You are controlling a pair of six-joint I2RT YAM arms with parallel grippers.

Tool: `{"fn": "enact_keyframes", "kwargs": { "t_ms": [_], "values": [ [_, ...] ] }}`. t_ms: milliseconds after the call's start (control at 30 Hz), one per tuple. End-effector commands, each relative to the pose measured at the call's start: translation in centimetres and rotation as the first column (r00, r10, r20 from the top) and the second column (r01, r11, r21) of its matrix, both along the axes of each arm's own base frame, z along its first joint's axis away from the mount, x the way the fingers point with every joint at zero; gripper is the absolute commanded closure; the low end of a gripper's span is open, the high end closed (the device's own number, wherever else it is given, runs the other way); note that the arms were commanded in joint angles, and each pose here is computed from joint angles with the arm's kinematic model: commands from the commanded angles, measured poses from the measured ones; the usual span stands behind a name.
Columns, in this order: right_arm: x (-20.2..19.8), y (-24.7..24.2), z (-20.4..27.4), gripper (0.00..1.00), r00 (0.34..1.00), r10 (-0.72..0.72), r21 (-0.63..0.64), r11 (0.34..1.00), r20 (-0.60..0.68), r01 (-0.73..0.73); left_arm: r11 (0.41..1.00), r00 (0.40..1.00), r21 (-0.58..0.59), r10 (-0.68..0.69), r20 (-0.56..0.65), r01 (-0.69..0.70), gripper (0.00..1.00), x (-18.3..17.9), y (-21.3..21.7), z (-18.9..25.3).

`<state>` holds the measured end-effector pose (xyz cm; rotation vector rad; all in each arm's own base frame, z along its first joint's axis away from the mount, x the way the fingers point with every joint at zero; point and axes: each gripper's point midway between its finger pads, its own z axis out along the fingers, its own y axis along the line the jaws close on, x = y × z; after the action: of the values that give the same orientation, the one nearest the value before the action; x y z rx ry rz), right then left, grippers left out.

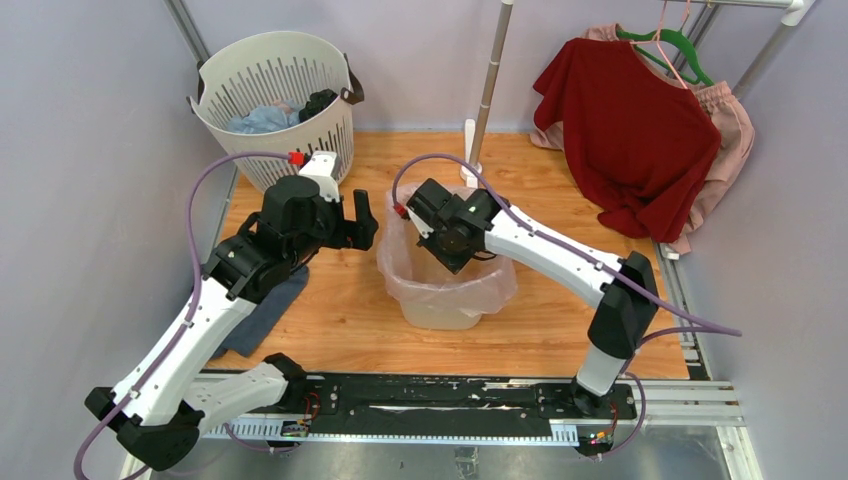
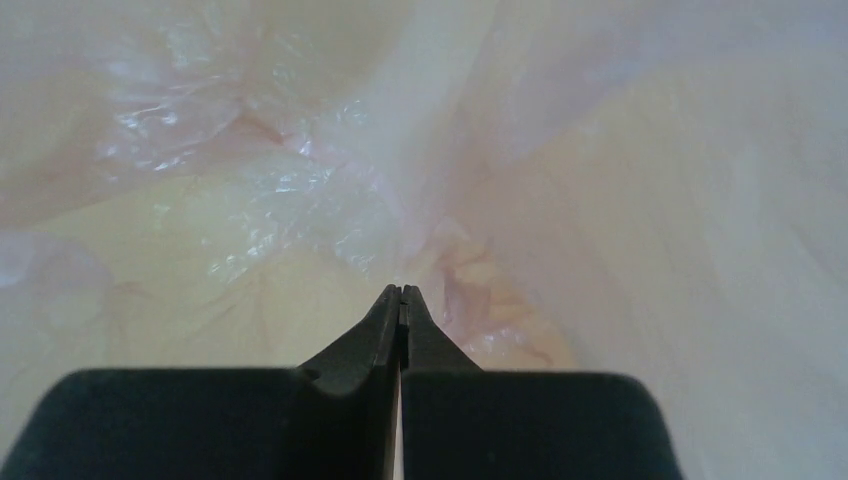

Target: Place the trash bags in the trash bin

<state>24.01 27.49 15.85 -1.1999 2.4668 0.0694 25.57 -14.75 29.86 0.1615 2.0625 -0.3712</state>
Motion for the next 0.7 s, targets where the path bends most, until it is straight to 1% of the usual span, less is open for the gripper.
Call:
{"fn": "enact_keyframes", "kwargs": {
  "t_ms": [0,33,67,133,267,300,367,433,533,667],
  "values": [
    [-0.7,-0.1,4.1,1.0,0.996,0.007,0.073,0.997,0.088,-0.014,1.0,1.0,-0.024,-0.002,0.023,0.003,0.0,0.1,-0.1,1.2],
    [-0.6,0.5,5.3,0.99,0.993,0.012,0.129,0.991,0.118,-0.027,1.0,1.0,-0.027,-0.004,0.024,0.004,0.0,0.1,-0.1,1.2],
    [-0.7,1.0,5.8,0.96,0.992,0.021,0.158,0.987,0.126,-0.041,1.0,1.0,-0.028,-0.006,0.023,0.006,0.0,0.2,-0.2,1.2],
    [-0.7,2.3,7.7,0.93,0.986,0.034,0.262,0.962,0.161,-0.076,1.0,1.0,-0.03,-0.007,0.024,0.008,0.0,0.2,-0.3,1.3],
    [0.1,3.2,10.4,0.9,0.973,-0.016,0.365,0.928,0.232,-0.071,0.999,1.0,-0.032,-0.008,0.029,0.009,0.0,0.2,-0.3,1.6],
    [0.3,3.2,11.0,0.88,0.968,-0.035,0.383,0.921,0.248,-0.065,0.999,1.0,-0.034,-0.009,0.03,0.01,0.0,0.2,-0.3,1.7],
    [0.6,2.9,12.4,0.77,0.959,-0.071,0.409,0.911,0.275,-0.05,0.999,0.999,-0.034,-0.01,0.031,0.011,0.0,0.3,-0.4,1.7],
    [0.8,1.8,13.7,0.63,0.947,-0.126,0.418,0.908,0.296,-0.009,0.999,0.999,-0.031,-0.019,0.029,0.02,0.0,0.3,-0.6,1.7],
    [0.4,-0.8,16.0,0.5,0.922,-0.216,0.43,0.901,0.32,0.062,0.998,0.998,-0.026,-0.06,0.012,0.061,0.0,0.3,-1.3,1.6],
    [-0.4,-4.4,17.9,0.49,0.885,-0.305,0.432,0.892,0.351,0.136,0.994,0.994,-0.021,-0.109,-0.016,0.109,0.0,0.2,-2.2,1.2]
  ]
}}
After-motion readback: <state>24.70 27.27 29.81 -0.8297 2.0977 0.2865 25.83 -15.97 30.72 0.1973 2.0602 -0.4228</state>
